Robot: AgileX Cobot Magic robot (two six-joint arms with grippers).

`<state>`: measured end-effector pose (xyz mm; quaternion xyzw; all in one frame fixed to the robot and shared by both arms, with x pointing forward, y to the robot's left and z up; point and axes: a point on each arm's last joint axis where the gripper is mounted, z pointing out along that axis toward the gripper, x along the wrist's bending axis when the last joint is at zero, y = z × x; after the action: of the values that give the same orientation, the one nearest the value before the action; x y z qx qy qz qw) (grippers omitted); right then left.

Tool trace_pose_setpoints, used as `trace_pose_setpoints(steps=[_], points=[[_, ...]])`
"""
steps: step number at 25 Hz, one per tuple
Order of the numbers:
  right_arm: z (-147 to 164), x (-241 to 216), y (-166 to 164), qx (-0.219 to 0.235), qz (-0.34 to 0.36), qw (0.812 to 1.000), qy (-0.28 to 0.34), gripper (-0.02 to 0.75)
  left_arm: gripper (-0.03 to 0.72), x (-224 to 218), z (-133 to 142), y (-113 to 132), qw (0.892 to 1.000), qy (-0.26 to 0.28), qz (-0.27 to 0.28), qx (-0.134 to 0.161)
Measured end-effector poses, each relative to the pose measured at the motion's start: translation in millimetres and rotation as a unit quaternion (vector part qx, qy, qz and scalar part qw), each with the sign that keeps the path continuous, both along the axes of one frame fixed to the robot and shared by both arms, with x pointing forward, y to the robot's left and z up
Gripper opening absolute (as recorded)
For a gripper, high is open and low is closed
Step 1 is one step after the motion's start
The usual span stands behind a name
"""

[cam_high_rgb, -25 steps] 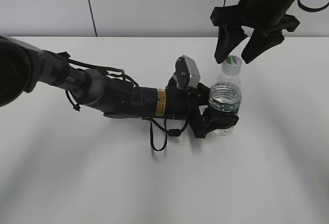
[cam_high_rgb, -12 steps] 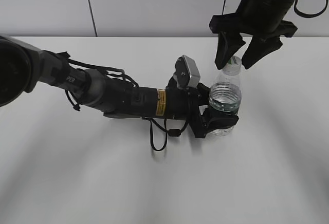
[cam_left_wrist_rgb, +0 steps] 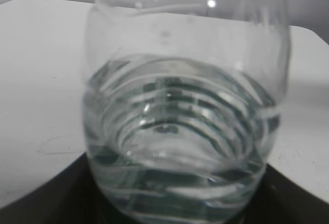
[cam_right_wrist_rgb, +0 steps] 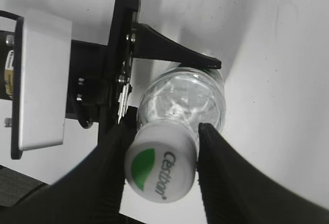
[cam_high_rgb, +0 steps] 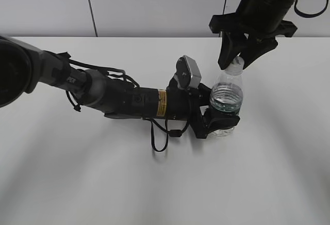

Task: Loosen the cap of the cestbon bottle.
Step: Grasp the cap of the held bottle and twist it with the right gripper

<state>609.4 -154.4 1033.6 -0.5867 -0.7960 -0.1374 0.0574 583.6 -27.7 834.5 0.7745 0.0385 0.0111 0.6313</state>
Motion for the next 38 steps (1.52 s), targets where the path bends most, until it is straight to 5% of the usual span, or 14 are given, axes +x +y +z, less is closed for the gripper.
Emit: trace_pose_setpoints(steps=[8, 14, 21, 24, 30, 34, 38], points=[[0.1, 0.5, 0.1, -0.009, 0.13, 0.991, -0.042, 0.319, 0.519, 0.1, 0.4, 0.0, 1.0, 0.0, 0.0, 0.0], [0.9, 0.5, 1.5, -0.014, 0.291, 0.952, -0.092, 0.313, 0.519, 0.1, 0.3, 0.0, 1.0, 0.0, 0.0, 0.0], [1.7, -0.4, 3.9, -0.006, 0.38, 0.917, -0.121, 0.312, 0.519, -0.2, 0.2, 0.0, 1.0, -0.002, -0.002, 0.001], [1.8, -0.5, 4.1, -0.005, 0.373, 0.92, -0.119, 0.326, 0.519, -0.2, 0.3, 0.0, 1.0, -0.002, -0.002, 0.0], [4.1, -1.7, 5.7, 0.015, 0.275, 0.957, -0.089, 0.632, 0.515, -0.2, 0.3, 0.0, 1.0, -0.001, -0.002, 0.0], [16.9, -6.3, 4.5, 0.029, 0.141, 0.988, -0.059, 0.652, 0.514, -0.2, 0.3, 0.0, 1.0, -0.001, -0.002, 0.0], [25.2, -9.2, 1.3, 0.032, 0.005, 0.999, -0.026, 0.639, 0.514, -0.2, 0.2, 0.0, 1.0, -0.001, -0.002, 0.001]])
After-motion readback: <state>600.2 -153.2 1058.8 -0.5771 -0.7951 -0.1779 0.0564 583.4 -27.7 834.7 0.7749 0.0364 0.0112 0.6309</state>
